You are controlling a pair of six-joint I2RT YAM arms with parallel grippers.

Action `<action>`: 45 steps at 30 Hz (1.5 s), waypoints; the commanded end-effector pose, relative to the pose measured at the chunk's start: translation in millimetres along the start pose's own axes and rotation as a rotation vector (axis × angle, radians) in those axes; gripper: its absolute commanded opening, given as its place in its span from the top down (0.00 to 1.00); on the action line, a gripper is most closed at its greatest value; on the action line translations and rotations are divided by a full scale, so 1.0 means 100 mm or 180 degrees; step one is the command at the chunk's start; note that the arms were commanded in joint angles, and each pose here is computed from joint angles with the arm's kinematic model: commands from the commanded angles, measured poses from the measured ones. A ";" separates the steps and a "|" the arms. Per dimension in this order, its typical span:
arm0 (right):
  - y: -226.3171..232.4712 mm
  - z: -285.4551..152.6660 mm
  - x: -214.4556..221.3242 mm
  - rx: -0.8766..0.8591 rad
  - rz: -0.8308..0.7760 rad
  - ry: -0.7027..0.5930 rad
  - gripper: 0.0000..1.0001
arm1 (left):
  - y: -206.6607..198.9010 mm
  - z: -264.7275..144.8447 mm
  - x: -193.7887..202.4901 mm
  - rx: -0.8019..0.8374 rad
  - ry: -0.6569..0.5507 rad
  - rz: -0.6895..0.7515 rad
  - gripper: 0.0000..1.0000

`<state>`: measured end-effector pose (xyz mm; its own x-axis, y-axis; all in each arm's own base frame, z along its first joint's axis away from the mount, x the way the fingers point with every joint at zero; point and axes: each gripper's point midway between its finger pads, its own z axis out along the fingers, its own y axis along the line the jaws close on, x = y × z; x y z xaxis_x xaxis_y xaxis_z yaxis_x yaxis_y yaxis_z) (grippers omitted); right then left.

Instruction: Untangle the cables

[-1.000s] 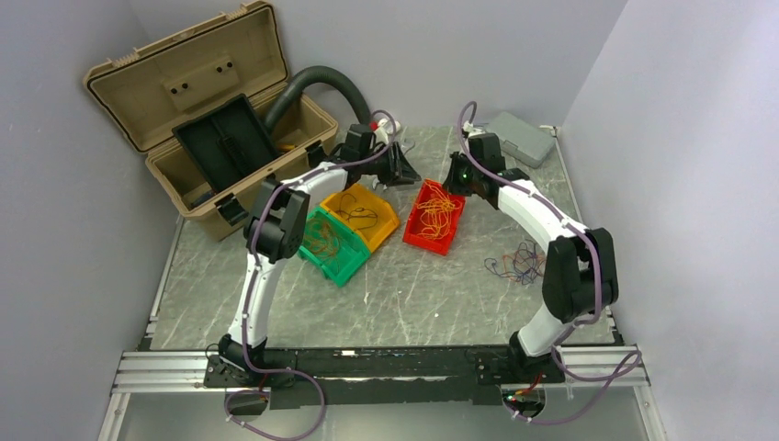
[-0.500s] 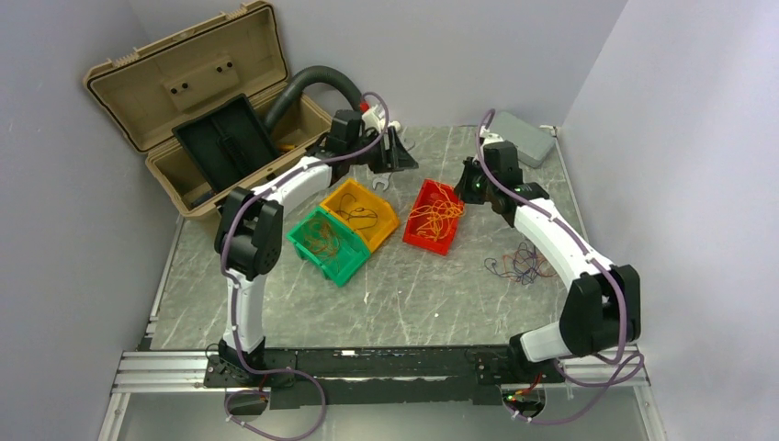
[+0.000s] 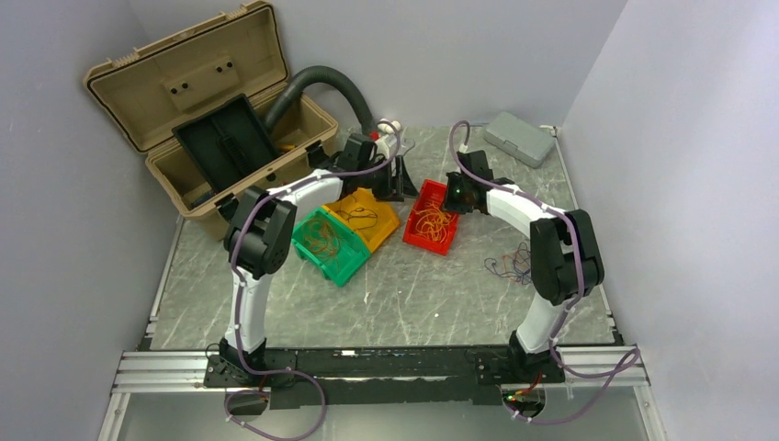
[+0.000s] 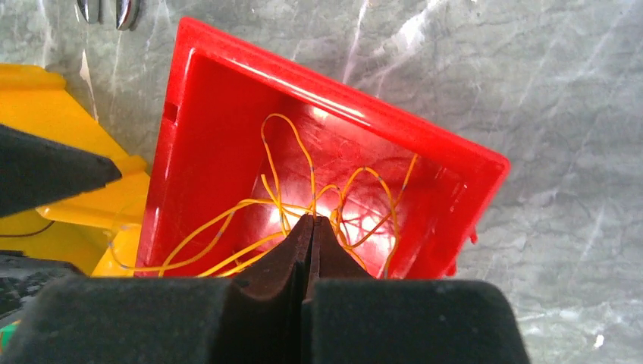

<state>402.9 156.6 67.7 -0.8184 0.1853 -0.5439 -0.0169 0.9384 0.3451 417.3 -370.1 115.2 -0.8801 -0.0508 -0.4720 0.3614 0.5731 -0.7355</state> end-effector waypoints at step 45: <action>0.17 0.05 -0.27 -0.0086 0.0009 -0.0258 1.00 | -0.27 -0.04 -0.17 0.0037 -0.0221 0.0235 0.78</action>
<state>411.4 164.5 67.5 -0.8078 0.1965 -0.5557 -0.0135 0.9363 0.3508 414.1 -378.4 126.8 -0.8137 0.0049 -0.5812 0.4324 0.6733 -0.5997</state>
